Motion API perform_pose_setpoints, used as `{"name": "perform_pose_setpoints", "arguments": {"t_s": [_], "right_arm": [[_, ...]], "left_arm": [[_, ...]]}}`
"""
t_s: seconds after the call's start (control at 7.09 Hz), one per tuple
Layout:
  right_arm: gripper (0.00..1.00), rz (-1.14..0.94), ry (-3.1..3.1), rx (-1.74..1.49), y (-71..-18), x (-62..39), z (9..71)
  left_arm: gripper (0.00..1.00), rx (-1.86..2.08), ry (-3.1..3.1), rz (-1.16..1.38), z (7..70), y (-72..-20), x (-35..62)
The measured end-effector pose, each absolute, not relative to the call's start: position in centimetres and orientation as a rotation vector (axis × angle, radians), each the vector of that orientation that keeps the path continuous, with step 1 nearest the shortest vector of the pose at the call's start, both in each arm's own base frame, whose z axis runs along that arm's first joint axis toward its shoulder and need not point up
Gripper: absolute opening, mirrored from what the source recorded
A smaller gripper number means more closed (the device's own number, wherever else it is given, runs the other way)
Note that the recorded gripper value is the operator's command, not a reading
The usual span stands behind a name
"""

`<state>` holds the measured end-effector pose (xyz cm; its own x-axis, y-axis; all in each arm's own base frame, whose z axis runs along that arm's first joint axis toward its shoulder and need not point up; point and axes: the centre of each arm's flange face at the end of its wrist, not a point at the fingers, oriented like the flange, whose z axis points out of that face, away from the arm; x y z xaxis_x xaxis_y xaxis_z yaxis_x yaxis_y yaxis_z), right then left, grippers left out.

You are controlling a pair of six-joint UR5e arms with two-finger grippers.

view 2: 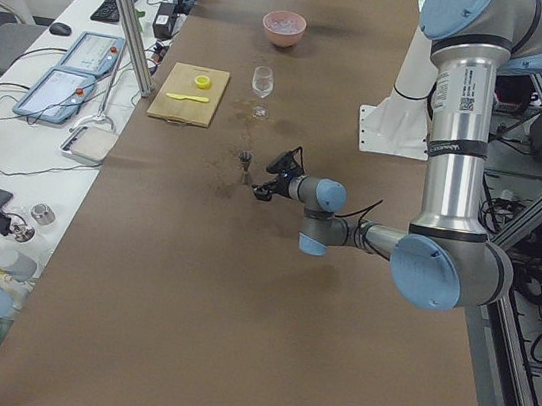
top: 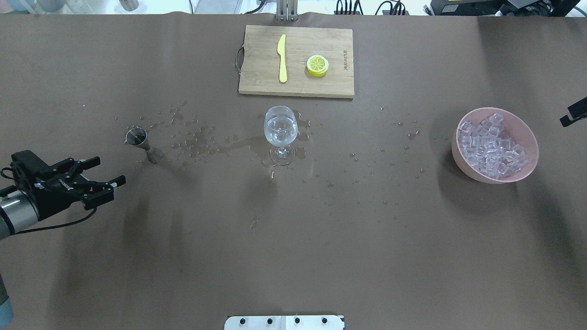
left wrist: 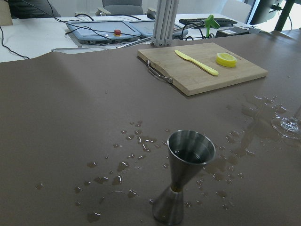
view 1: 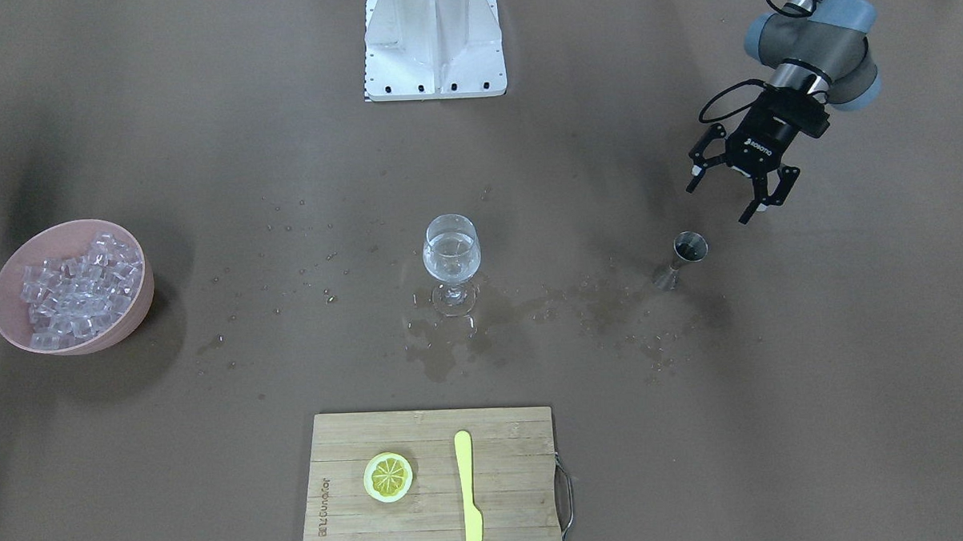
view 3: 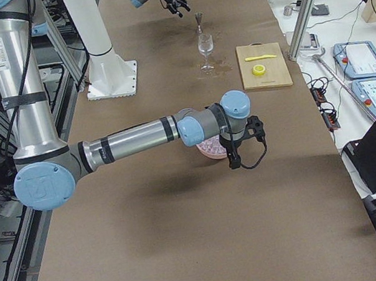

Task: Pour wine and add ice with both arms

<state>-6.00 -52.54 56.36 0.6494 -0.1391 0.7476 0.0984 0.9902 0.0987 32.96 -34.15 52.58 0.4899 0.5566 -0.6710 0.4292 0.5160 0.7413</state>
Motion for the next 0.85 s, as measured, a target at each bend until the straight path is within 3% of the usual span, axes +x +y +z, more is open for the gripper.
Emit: {"name": "perform_pose_setpoints", "arguments": {"t_s": [0.56,0.85], "right_arm": [[1.0,-0.13,-0.852,0.04,-52.8,-6.1,56.9],[1.0,-0.13,-0.851,0.039,-53.0,-6.1,57.0]], "left_arm": [[0.98,1.086,1.095,0.093,48.9,-35.6,39.5],[0.98,1.097,1.041,0.06,50.0,-36.0,38.9]]}}
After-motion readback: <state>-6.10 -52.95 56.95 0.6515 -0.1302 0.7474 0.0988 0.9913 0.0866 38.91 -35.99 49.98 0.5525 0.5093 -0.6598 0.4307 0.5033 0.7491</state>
